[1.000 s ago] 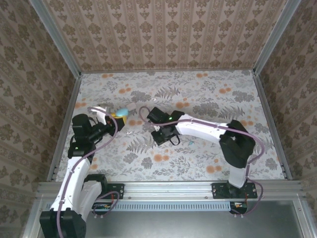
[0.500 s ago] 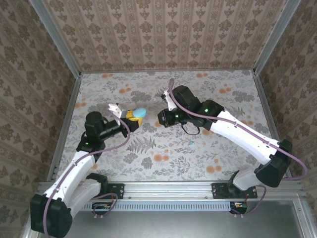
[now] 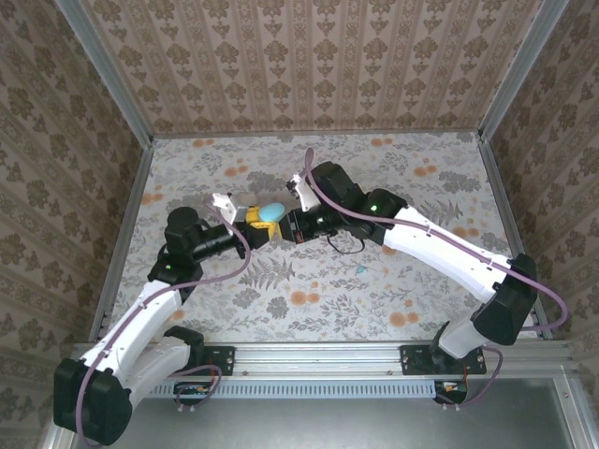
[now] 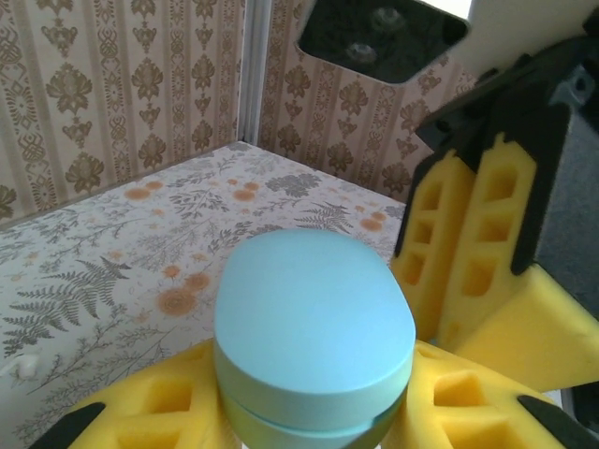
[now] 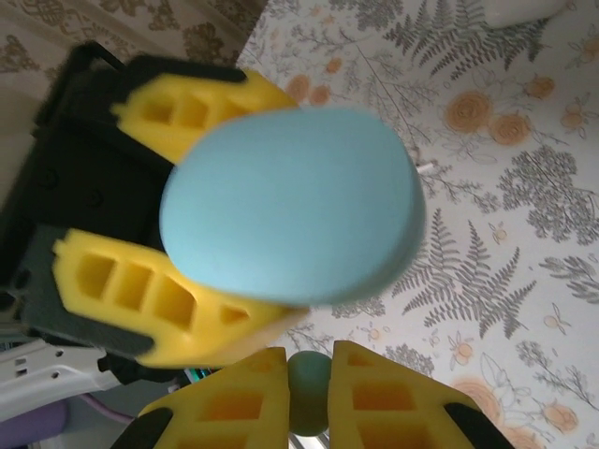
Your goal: Insert the wireless bluetooth earbuds into the charging case
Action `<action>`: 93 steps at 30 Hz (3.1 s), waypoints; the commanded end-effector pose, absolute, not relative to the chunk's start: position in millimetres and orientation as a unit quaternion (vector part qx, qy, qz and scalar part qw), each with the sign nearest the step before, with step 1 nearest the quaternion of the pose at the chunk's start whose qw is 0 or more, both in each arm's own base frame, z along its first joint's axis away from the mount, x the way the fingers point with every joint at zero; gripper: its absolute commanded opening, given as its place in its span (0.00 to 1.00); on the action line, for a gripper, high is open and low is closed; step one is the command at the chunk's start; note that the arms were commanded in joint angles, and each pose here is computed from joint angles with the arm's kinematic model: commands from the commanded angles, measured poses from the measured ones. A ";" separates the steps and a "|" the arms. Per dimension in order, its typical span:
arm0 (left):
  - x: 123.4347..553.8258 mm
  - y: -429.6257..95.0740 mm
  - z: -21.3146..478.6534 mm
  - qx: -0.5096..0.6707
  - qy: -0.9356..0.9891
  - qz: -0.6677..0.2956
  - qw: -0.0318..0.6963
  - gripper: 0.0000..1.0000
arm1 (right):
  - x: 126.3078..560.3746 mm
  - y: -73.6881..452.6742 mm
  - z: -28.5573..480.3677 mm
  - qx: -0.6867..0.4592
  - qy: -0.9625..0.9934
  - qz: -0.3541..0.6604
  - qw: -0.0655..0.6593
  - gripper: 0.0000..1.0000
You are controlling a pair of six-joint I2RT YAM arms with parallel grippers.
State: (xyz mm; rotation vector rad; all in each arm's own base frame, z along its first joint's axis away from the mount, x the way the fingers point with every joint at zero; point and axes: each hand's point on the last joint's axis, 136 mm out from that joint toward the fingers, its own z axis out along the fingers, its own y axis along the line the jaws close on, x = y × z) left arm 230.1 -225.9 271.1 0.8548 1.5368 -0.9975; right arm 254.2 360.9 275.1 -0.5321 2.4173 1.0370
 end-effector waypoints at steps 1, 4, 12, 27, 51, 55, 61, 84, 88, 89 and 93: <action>221.1 -230.5 291.5 0.382 0.614 -0.423 0.546 0.14 | 255.9 371.7 303.3 -0.206 0.859 0.402 0.241 0.13; 219.0 -233.4 289.9 0.387 0.613 -0.424 0.542 0.14 | 258.4 372.3 304.8 -0.208 0.861 0.399 0.239 0.13; 217.4 -237.2 281.4 0.399 0.619 -0.419 0.531 0.14 | 261.4 364.6 312.0 -0.203 0.864 0.396 0.235 0.13; 218.3 -242.2 274.3 0.415 0.623 -0.414 0.518 0.13 | 265.4 361.8 319.8 -0.201 0.868 0.398 0.219 0.13; 229.1 -243.1 280.3 0.389 0.628 -0.430 0.519 0.12 | 251.0 336.0 293.2 -0.160 0.880 0.402 0.196 0.12; 229.6 -245.1 282.0 0.391 0.625 -0.436 0.517 0.12 | 248.9 335.8 285.3 -0.154 0.881 0.405 0.189 0.12; 226.8 -246.0 284.0 0.396 0.620 -0.440 0.515 0.12 | 257.7 347.4 285.3 -0.169 0.878 0.405 0.189 0.12; 214.6 -249.2 281.0 0.422 0.610 -0.443 0.504 0.12 | 286.2 356.4 325.7 -0.171 0.864 0.418 0.225 0.12; 214.2 -249.5 280.4 0.423 0.610 -0.444 0.502 0.11 | 287.8 353.7 328.2 -0.169 0.864 0.416 0.227 0.12; 213.9 -249.7 280.6 0.424 0.609 -0.443 0.502 0.12 | 287.9 353.0 328.8 -0.169 0.864 0.416 0.227 0.12; 213.8 -249.4 279.8 0.426 0.611 -0.442 0.500 0.12 | 289.6 350.4 328.4 -0.167 0.866 0.413 0.227 0.12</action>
